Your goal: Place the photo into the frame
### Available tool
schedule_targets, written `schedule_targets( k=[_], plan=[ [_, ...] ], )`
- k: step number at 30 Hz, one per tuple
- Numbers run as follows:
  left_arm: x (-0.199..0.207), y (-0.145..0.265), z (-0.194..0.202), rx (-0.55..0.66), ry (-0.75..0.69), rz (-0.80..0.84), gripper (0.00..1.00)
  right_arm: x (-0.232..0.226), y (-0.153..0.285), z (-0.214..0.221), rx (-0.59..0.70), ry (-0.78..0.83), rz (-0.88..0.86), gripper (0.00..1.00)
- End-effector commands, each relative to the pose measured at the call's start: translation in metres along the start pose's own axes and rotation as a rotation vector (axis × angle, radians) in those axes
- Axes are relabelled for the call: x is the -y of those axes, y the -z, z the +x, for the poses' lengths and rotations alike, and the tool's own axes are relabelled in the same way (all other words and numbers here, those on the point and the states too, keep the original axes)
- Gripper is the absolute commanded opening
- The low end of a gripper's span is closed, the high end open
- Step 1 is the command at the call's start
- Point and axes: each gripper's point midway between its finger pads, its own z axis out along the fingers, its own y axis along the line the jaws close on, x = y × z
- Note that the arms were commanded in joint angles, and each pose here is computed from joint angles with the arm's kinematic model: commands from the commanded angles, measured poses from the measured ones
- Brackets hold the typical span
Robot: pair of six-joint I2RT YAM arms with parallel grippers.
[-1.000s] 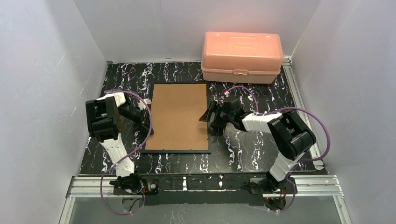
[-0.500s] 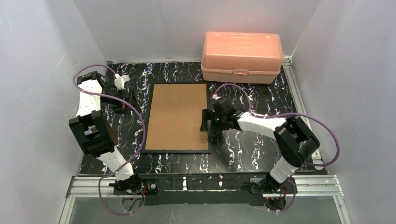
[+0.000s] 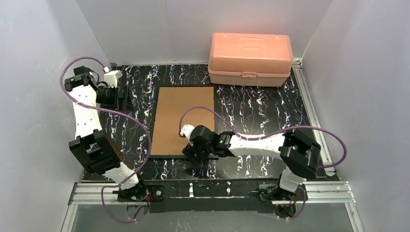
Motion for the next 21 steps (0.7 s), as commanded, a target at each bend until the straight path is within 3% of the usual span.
schedule_targets(
  k=[1, 9, 21],
  plan=[
    [-0.006, 0.026, -0.015, 0.099, 0.020, -0.093, 0.98, -0.008, -0.015, -0.019, 0.039, 0.138, 0.012, 0.81],
    [-0.011, 0.050, -0.034, 0.204, 0.044, -0.134, 0.98, -0.020, -0.036, -0.029, 0.044, 0.206, 0.019, 0.73],
    [0.036, 0.045, -0.047, 0.338, -0.037, 0.122, 0.98, -0.017, -0.051, -0.019, 0.023, 0.272, 0.104, 0.47]
  ],
)
